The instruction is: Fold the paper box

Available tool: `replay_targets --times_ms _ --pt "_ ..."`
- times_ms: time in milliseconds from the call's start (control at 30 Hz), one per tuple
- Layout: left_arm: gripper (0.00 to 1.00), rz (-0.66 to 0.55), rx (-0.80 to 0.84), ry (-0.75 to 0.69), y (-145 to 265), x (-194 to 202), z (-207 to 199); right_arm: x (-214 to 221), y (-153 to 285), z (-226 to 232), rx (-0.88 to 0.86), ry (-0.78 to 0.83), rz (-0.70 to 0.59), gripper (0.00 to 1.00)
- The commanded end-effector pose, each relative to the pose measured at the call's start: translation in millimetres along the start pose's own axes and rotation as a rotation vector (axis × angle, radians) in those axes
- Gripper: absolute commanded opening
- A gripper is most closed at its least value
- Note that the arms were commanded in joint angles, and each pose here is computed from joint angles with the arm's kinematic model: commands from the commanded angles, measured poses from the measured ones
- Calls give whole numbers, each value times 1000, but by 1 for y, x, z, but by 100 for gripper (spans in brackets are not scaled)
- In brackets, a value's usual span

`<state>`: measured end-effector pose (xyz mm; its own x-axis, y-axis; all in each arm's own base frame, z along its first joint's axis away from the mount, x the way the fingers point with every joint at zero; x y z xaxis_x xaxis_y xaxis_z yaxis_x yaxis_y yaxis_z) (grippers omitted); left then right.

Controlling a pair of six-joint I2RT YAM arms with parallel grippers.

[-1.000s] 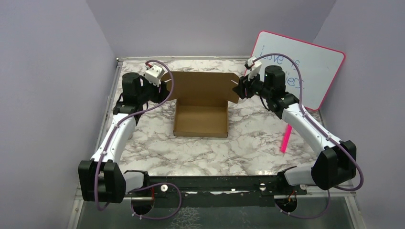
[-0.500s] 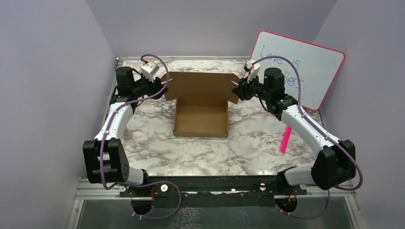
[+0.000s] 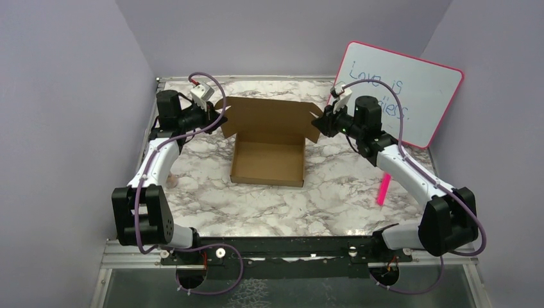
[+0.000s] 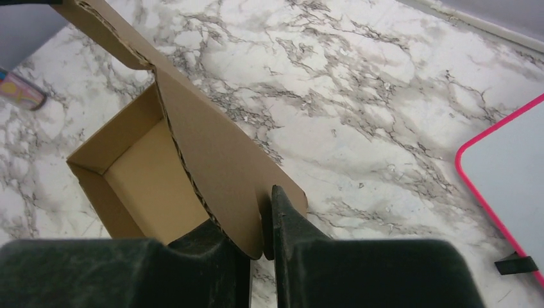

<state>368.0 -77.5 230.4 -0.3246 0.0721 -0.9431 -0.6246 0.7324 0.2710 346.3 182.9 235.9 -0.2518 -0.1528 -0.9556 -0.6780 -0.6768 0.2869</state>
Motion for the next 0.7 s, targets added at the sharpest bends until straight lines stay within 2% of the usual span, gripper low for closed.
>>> replay_targets --times_ms 0,200,333,500,667 --pt "11 -32 -44 83 2 -6 -11 -19 7 1 55 -77 -99 17" --pt "9 -73 -197 199 3 -1 -10 -24 3 6 143 -101 -118 14" --pt "9 -89 -249 243 -5 -1 -24 -23 -1 11 209 -107 -131 13" --pt "9 -172 -298 320 -14 -12 -39 -26 -5 12 332 -116 -170 13" --pt "9 -227 -345 334 -26 -21 -51 -35 -14 13 392 -154 -199 14"
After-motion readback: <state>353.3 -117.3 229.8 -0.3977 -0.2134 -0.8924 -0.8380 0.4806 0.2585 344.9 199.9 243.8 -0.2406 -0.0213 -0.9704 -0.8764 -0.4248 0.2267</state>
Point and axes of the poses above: each gripper's point midway between its finger pads, its own y axis back along the fingers, its own z axis along the line the jaws close on, x = y × z, the point moved 4 cm from there along y, back along the fingers, and after that the axes turned 3 degrees about y, right-handed, at the moved point
